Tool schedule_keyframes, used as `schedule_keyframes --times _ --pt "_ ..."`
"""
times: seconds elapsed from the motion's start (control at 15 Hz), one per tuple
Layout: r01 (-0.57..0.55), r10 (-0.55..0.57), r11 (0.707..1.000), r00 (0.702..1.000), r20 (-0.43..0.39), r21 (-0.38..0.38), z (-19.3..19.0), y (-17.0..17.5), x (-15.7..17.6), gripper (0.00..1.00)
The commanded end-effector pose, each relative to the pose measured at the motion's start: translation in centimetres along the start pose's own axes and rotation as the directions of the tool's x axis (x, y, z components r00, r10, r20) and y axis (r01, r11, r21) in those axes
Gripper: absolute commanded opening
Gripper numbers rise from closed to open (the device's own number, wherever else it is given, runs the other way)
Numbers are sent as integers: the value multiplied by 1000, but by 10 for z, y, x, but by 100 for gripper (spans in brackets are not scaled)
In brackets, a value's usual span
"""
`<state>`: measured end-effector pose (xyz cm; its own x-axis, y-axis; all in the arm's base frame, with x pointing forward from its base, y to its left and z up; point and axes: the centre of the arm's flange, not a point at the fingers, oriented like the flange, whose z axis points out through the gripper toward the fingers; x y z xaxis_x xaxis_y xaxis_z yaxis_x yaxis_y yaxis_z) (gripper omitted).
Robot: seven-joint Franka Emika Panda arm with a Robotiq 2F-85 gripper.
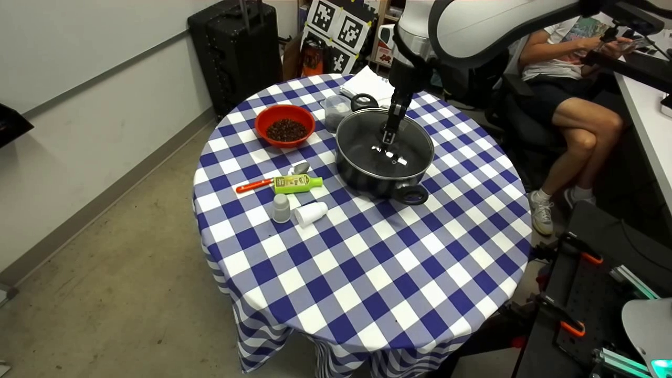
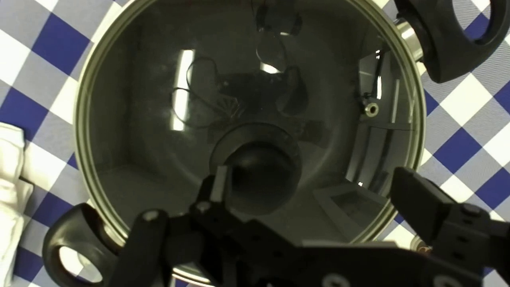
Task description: Remove the lid from the pot.
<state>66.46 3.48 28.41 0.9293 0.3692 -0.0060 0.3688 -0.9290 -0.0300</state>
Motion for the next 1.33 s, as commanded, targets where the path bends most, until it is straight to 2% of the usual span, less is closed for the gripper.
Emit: schedule_keyframes --times 0.0,0.6,0.67,0.73,0.87,1.2,1.27 --pt "9 -9 1000 1000 12 -18 0 9 14 100" --pt "-24 25 999 999 28 -28 13 32 14 100" --pt "-25 25 999 999 28 -26 15 34 14 96" --pt "-28 29 999 999 25 -24 15 35 14 72" --pt "-32 33 999 999 24 -23 16 37 14 69" --pt "-33 34 999 999 24 -20 15 36 14 29" --pt "-34 35 999 999 25 -20 13 36 14 25"
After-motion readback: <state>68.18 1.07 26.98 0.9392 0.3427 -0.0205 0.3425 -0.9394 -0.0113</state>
